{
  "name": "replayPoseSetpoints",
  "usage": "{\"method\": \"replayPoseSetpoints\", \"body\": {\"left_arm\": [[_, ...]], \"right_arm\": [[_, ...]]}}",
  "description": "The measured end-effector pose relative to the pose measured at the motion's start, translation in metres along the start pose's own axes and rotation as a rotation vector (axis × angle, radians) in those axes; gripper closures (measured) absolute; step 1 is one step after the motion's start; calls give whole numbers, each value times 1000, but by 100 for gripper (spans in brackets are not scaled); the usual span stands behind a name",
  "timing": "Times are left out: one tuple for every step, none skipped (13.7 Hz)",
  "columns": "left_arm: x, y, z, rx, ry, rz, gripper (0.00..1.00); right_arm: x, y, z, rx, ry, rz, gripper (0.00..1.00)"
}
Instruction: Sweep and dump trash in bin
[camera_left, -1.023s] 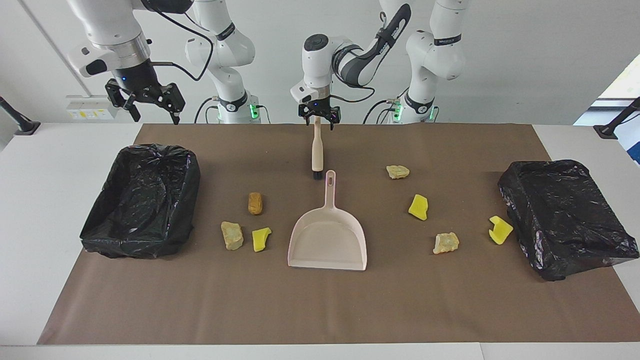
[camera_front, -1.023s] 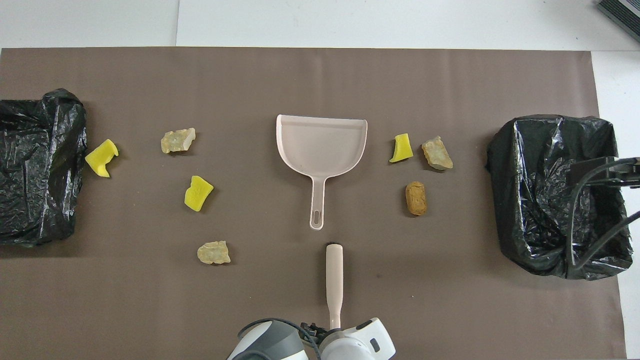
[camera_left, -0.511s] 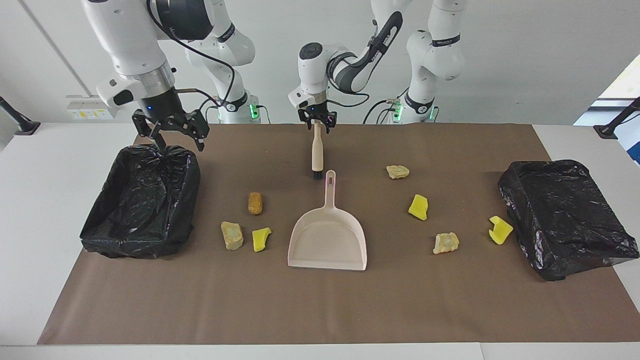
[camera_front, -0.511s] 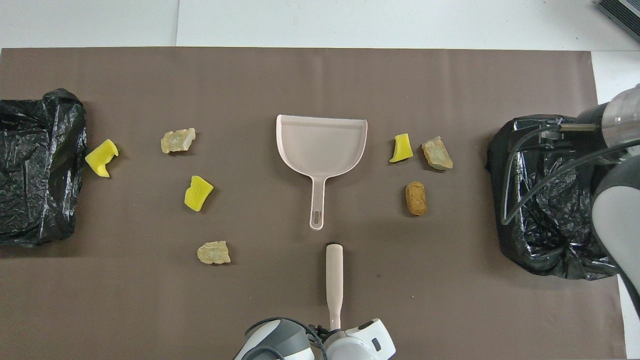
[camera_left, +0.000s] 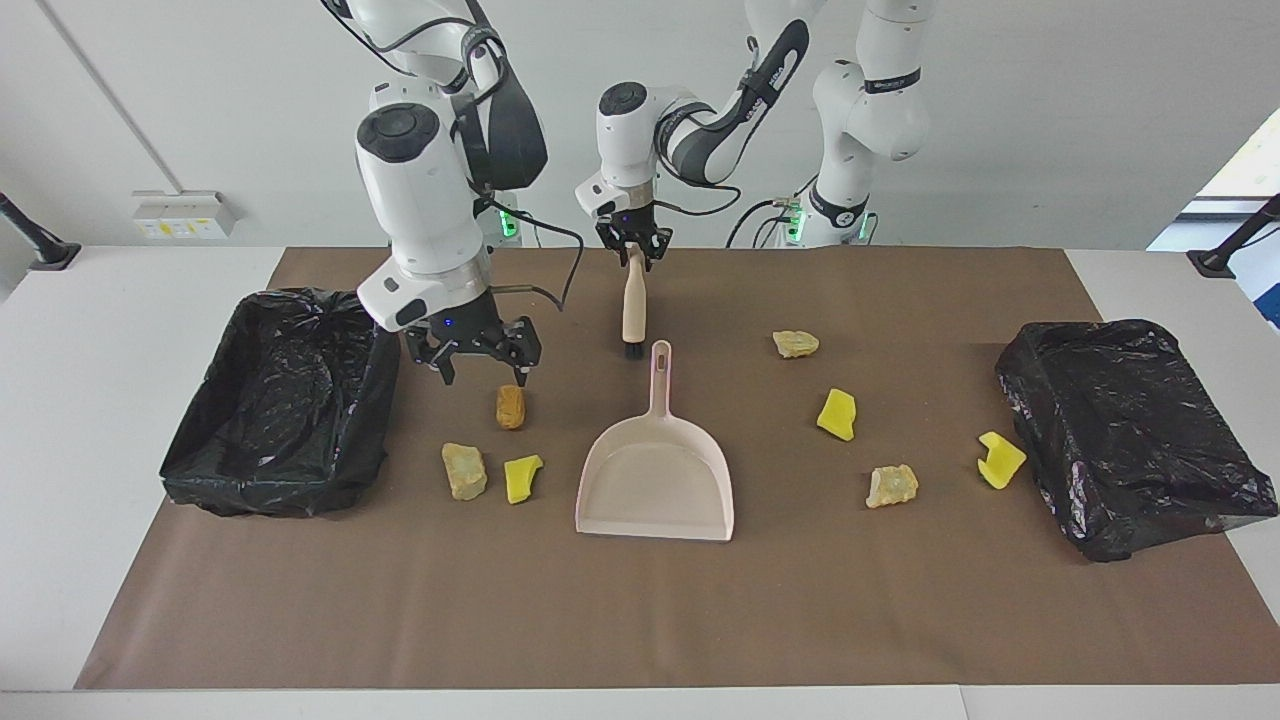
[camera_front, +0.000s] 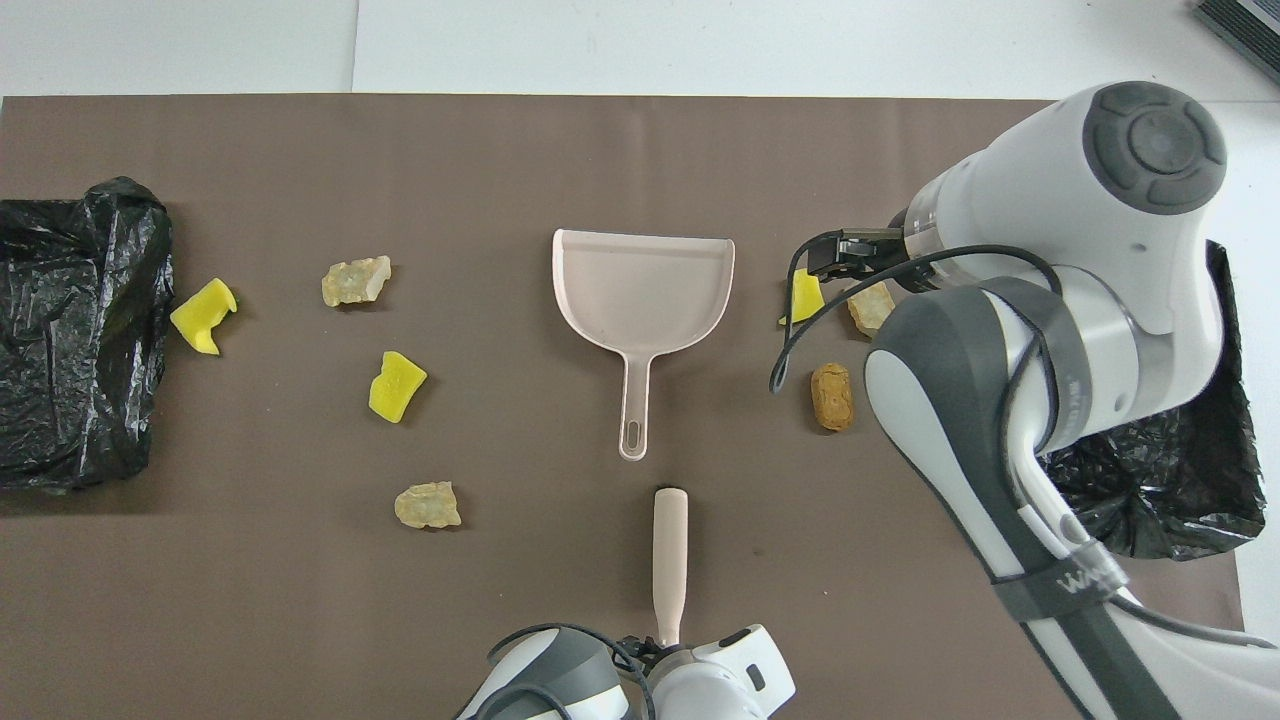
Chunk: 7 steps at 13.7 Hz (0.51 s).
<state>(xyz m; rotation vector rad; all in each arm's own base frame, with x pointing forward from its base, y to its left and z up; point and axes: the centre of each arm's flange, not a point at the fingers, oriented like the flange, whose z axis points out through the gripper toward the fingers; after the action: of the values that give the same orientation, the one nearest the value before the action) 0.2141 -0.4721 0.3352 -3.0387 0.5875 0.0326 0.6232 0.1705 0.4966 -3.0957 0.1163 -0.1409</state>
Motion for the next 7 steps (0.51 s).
{"method": "replayPoseSetpoints", "body": {"left_arm": [[0, 0, 0, 0, 0, 0, 52], [0, 0, 0, 1, -1, 0, 58], [0, 0, 0, 4, -3, 0, 58], [-1, -2, -2, 14, -14, -1, 65], [-1, -6, -7, 30, -29, -6, 74], [3, -13, -17, 45, -44, -22, 74], [7, -24, -30, 57, -56, -40, 74]], "right_arm": [[1, -4, 6, -2, -6, -6, 0], [2, -6, 8, -3, -8, -8, 0], [2, -6, 7, -2, -6, -7, 0], [3, -5, 5, -1, -3, -6, 0], [3, -5, 4, 0, -2, -5, 0], [3, -6, 4, 3, -1, -4, 0], [3, -6, 3, 5, 0, -4, 0]]}}
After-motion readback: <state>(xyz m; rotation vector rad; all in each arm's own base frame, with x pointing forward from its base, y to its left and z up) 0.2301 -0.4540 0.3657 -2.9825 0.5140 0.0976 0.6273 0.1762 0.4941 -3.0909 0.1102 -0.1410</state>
